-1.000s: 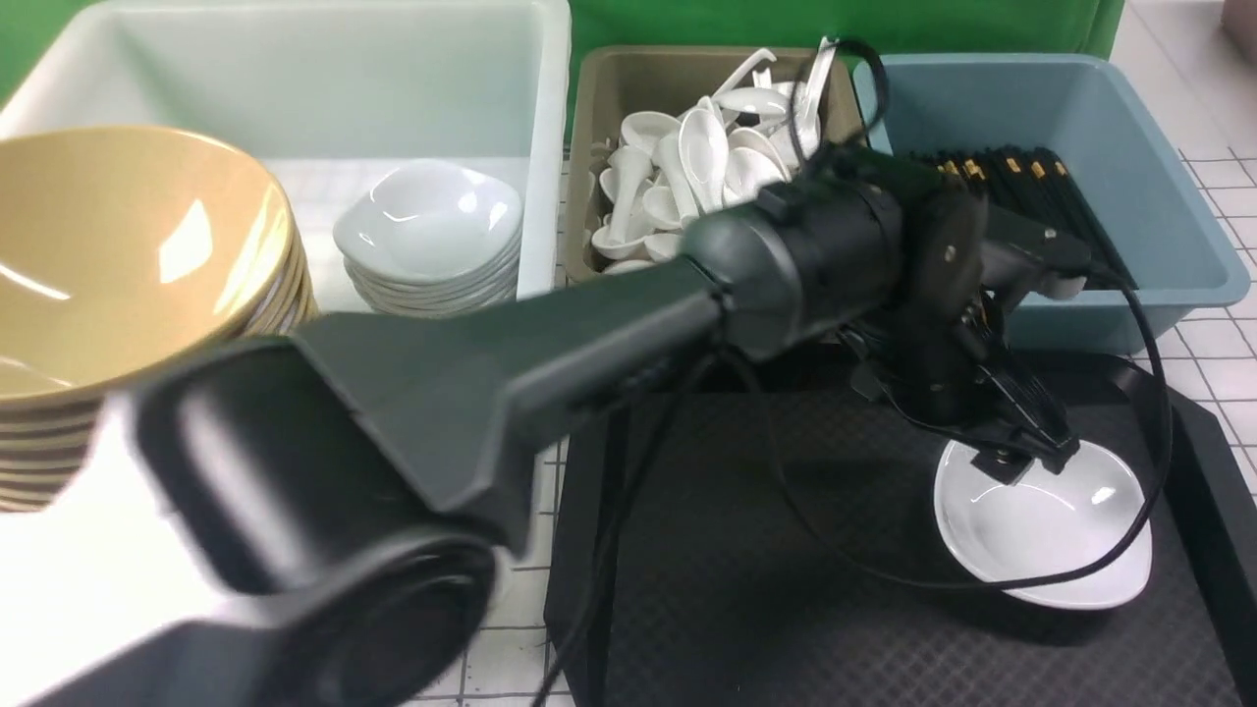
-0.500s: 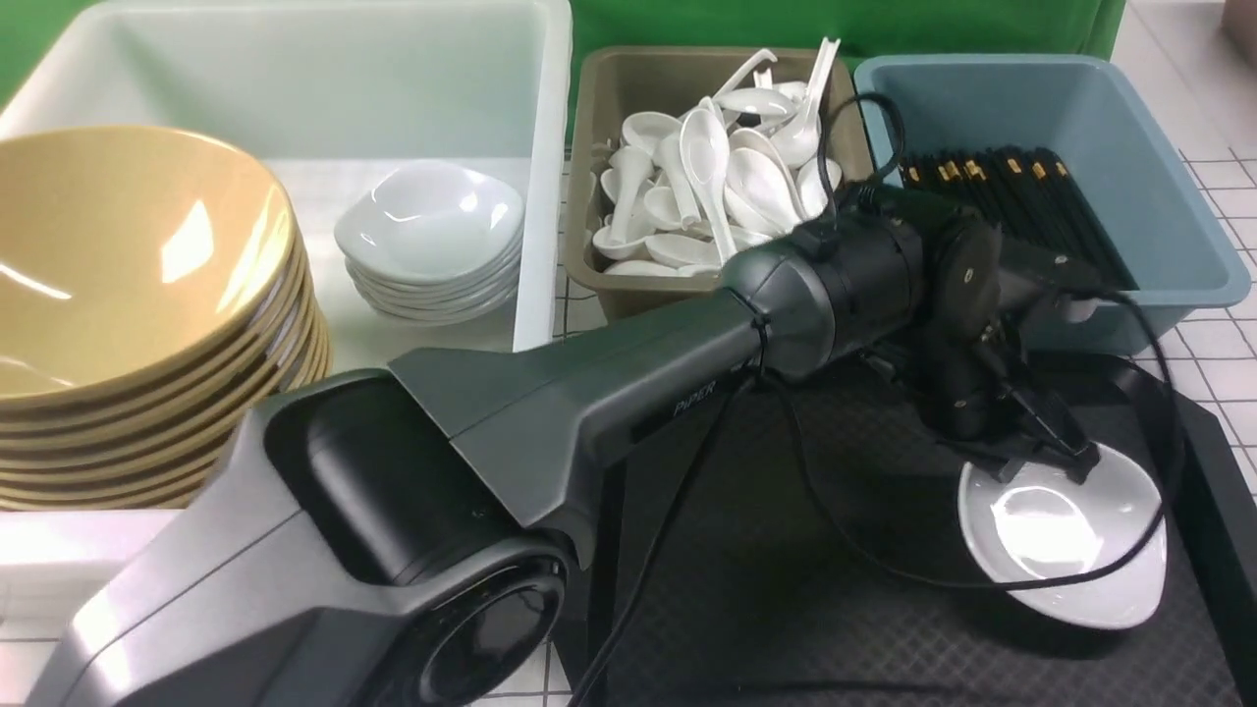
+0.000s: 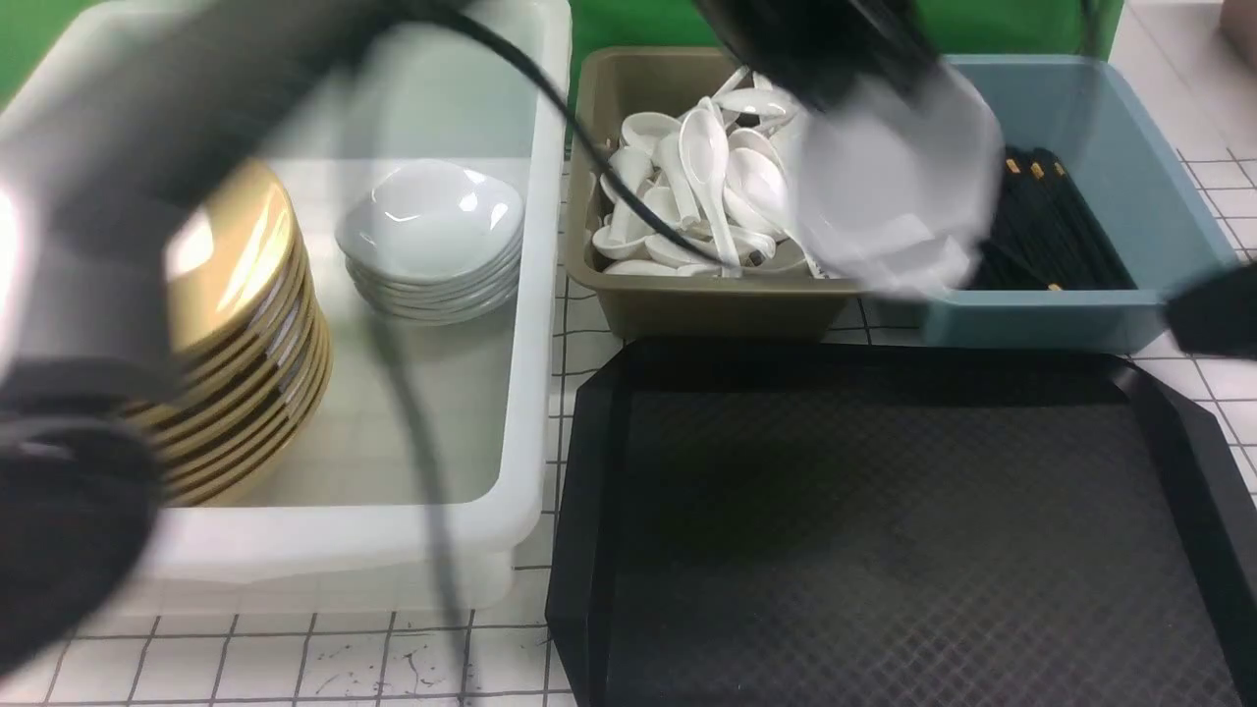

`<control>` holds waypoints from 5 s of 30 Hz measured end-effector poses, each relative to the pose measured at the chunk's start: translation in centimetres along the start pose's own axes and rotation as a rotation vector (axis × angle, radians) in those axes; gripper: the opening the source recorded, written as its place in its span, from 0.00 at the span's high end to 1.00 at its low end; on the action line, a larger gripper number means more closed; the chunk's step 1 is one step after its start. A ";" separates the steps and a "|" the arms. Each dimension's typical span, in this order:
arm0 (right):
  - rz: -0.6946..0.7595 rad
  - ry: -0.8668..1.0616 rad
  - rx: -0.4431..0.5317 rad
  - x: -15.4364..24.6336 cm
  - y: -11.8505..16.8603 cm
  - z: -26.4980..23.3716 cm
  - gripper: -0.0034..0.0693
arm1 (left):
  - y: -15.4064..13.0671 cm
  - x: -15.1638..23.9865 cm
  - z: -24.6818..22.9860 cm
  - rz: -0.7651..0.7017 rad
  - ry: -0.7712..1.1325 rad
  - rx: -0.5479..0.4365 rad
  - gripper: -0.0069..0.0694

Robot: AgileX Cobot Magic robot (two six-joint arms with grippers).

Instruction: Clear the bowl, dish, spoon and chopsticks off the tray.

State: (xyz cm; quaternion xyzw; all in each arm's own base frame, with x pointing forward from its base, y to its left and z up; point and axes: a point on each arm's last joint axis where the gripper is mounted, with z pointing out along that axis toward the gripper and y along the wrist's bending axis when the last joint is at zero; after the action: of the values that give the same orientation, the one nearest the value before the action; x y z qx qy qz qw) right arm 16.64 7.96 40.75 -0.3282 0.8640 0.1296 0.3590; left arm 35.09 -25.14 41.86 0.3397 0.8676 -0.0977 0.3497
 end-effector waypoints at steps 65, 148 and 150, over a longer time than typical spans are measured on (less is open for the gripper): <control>-0.264 0.074 0.020 -2.2 4.9 1.3 0.88 | 10.1 18.1 -17.0 -0.357 0.107 -0.389 0.92; 0.455 -0.534 0.714 26.3 1.2 6.3 0.91 | -3.8 37.5 -18.8 -0.329 -0.416 -0.470 0.93; 0.458 -0.534 0.712 26.3 1.2 6.3 0.91 | -3.8 37.5 -18.8 -0.329 -0.416 -0.470 0.93</control>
State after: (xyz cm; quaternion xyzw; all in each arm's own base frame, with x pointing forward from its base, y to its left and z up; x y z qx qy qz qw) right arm 5.38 -0.72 17.71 0.0577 0.7826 -0.0185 0.6196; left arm 2.72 -0.75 30.18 0.0784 0.8196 -0.0176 0.5672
